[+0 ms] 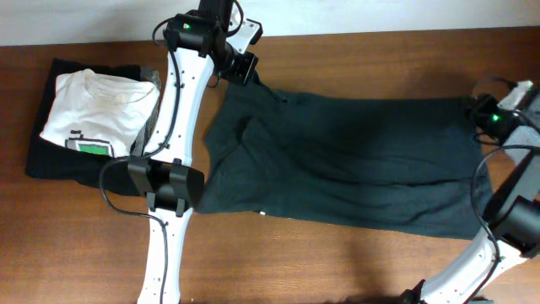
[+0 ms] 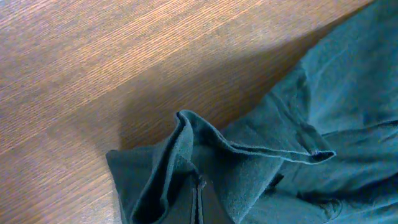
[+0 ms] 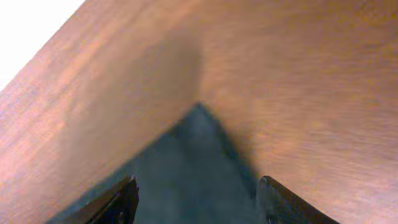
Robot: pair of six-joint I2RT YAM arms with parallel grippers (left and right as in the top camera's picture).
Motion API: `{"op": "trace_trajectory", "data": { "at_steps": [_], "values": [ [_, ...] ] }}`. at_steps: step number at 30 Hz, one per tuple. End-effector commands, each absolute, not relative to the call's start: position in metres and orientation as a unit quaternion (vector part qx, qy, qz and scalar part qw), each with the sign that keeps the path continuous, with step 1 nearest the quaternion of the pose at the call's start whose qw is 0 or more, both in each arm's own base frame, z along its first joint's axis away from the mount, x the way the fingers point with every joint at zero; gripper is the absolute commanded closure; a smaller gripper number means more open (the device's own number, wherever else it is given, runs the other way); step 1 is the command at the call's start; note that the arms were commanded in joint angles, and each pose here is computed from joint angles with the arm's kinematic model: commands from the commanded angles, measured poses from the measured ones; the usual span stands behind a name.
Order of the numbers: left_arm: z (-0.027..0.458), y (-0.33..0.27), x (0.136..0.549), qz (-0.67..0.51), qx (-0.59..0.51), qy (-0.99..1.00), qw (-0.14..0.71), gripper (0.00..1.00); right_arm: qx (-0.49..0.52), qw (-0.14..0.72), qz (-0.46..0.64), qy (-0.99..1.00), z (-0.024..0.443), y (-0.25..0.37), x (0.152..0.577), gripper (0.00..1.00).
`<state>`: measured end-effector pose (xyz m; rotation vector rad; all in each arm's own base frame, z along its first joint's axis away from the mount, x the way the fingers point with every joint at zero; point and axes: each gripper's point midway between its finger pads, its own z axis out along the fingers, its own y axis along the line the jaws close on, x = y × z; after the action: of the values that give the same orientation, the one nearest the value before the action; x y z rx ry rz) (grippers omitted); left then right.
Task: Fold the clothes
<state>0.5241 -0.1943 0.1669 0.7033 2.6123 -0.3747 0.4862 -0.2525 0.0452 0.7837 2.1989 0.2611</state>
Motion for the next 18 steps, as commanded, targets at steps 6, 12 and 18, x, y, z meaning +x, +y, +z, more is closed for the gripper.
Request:
{"op": "trace_trajectory", "data": {
  "at_steps": [6, 12, 18],
  "values": [
    [0.19, -0.206, 0.519, -0.14, 0.268, 0.926, 0.227, 1.0, 0.317, 0.356, -0.011, 0.879, 0.013, -0.241, 0.498, 0.35],
    [0.19, -0.211, 0.517, -0.14, 0.276, 0.924, 0.227, 0.99, 0.324, 0.337, -0.019, 0.884, -0.009, -0.244, 0.493, 0.37],
    [0.19, -0.211, 0.517, -0.139, 0.278, 0.923, 0.227, 0.99, 0.327, 0.309, -0.005, 0.893, -0.009, -0.24, 0.485, 0.94]
  ]
}}
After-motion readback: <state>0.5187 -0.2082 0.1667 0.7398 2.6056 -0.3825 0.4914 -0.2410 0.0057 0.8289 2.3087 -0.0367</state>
